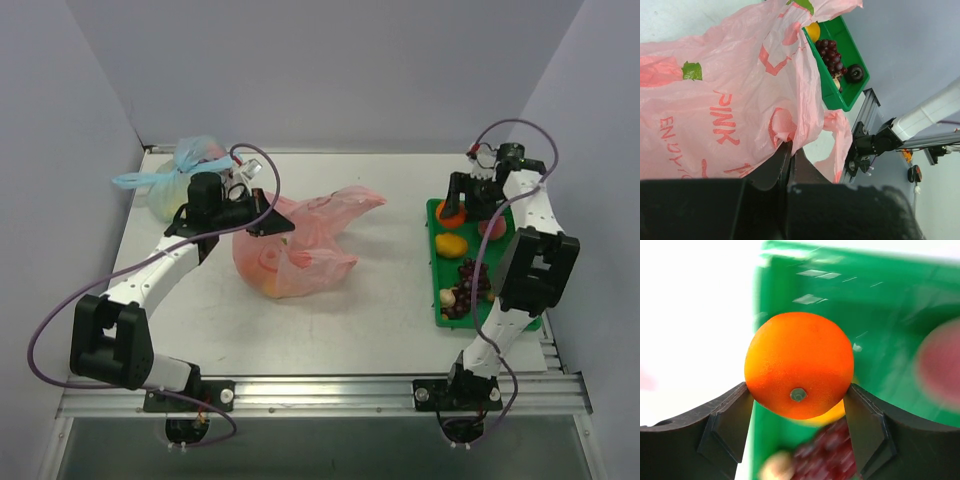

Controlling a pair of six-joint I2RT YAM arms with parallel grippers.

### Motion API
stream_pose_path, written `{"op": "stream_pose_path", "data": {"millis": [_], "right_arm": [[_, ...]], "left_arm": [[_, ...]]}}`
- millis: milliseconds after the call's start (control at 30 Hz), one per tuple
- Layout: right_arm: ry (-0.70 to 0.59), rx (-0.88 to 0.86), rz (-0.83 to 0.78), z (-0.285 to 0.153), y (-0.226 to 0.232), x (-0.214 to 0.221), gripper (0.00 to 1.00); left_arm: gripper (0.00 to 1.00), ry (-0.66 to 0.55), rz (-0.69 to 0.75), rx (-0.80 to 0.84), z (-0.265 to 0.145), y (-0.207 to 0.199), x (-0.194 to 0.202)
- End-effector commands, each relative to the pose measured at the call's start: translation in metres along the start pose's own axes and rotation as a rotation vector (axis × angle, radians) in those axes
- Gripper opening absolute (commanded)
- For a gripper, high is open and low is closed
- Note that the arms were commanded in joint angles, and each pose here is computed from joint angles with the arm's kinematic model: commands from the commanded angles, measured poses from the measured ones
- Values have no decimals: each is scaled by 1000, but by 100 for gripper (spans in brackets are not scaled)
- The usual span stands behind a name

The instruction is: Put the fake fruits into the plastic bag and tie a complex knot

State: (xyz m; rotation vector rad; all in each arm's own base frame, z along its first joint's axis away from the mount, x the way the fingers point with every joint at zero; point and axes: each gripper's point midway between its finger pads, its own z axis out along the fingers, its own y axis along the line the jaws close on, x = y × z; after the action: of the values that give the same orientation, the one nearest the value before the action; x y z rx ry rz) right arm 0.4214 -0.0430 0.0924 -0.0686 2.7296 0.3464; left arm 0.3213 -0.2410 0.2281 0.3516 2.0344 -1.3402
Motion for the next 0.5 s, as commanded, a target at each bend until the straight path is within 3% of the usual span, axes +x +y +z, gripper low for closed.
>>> {"op": "stream_pose_path", "data": {"millis": [0, 133, 267, 467], "right_arm": [[-157, -299, -13, -86, 96, 0, 41], [-102, -467, -132, -93, 179, 38, 37], [-55, -557, -239, -94, 232, 63, 34], [-123, -583, -333, -86, 289, 43, 32]], "left_arm": [[0, -58, 41, 54, -4, -20, -27], [0, -82, -2, 72, -3, -21, -27], [0, -98, -25, 102, -3, -28, -32], [0, -79, -1, 126, -3, -35, -24]]}}
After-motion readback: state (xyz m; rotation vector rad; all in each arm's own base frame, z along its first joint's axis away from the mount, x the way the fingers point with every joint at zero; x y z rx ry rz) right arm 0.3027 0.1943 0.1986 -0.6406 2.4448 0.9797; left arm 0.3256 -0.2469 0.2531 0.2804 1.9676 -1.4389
